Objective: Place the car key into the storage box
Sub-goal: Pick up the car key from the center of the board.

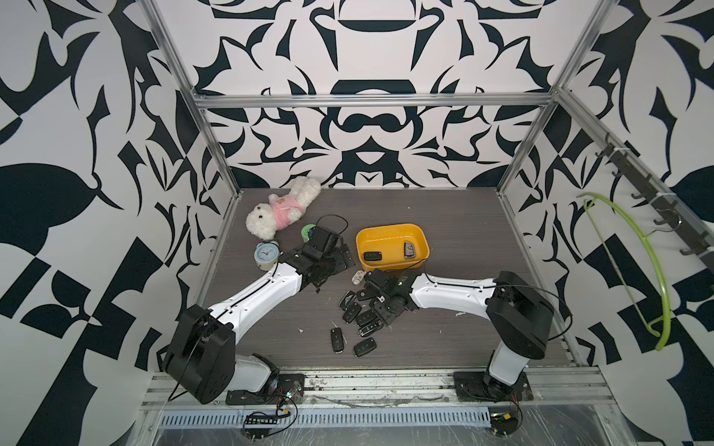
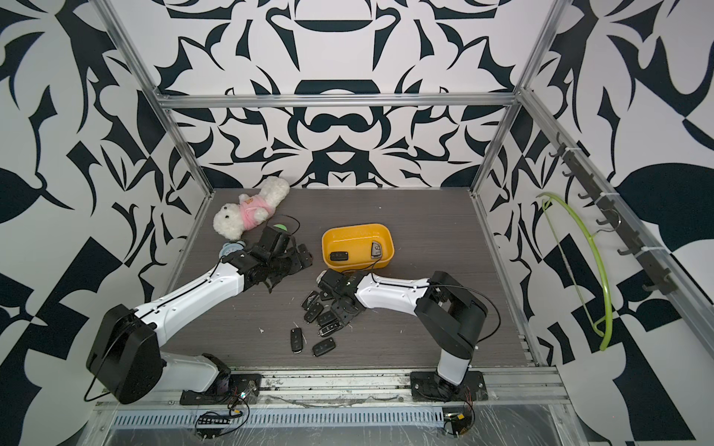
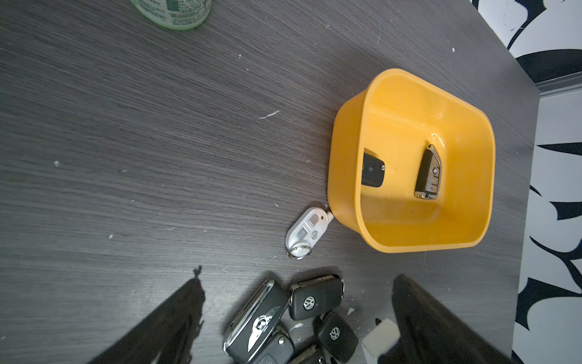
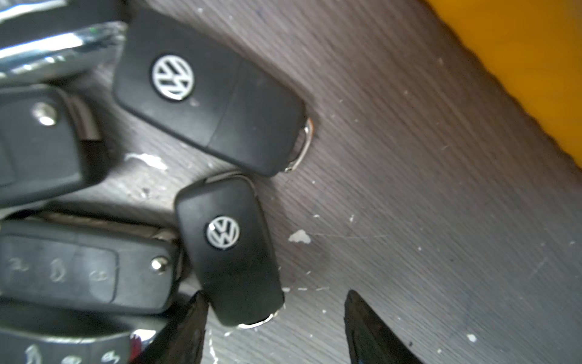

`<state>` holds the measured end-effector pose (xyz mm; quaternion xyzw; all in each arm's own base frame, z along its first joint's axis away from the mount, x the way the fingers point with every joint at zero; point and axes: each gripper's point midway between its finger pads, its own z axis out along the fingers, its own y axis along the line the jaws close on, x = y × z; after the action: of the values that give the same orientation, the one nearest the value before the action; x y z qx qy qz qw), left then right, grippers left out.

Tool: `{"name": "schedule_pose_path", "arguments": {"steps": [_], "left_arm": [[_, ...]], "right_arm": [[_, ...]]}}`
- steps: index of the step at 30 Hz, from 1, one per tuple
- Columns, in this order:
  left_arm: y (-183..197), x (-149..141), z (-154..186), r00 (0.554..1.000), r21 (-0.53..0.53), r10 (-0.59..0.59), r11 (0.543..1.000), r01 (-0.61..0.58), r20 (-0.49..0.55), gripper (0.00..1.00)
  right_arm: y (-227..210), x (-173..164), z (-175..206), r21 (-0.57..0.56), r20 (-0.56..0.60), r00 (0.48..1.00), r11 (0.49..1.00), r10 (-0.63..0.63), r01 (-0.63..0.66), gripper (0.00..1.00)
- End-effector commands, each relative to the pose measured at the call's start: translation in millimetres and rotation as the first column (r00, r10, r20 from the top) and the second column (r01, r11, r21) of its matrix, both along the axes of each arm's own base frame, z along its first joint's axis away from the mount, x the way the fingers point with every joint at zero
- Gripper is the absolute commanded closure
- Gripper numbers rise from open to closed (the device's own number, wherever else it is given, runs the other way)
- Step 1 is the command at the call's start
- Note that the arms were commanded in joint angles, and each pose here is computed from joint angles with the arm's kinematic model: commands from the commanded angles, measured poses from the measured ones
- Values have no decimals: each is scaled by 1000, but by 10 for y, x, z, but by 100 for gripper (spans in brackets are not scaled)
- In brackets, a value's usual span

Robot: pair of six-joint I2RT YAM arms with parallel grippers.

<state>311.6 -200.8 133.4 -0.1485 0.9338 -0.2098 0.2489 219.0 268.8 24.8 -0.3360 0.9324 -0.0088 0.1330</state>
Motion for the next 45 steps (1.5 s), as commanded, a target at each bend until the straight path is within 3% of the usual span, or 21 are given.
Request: {"name": "schedule_pose_path", "arguments": {"steps": [1,14,25,35,45], "left_arm": [[-27,16,-19,1000,-12,-3,1000,3,-9,1],[-27,9,-40,1000,-18,3,1000,-3,-18,1],[-27,3,-57,1000,-20,5,1000,-6,-24,1],[-10,6,-47,1000,-15,10,1000,-10,-19,1],[-4,15,-5,1000,-21,12,1000,-13,-11,1]], "right_arm": [[78,123,127,6,59,998,1000,4,-5,30],[222,171,51,25,52,999,1000,14,-16,34],[346,94,-89,63,-22,1000,998,6,-5,36],[245,61,-171,22,-38,999,1000,-18,19,50],[127,-13,-256,-16,-61,998,999,-35,34,71]]}}
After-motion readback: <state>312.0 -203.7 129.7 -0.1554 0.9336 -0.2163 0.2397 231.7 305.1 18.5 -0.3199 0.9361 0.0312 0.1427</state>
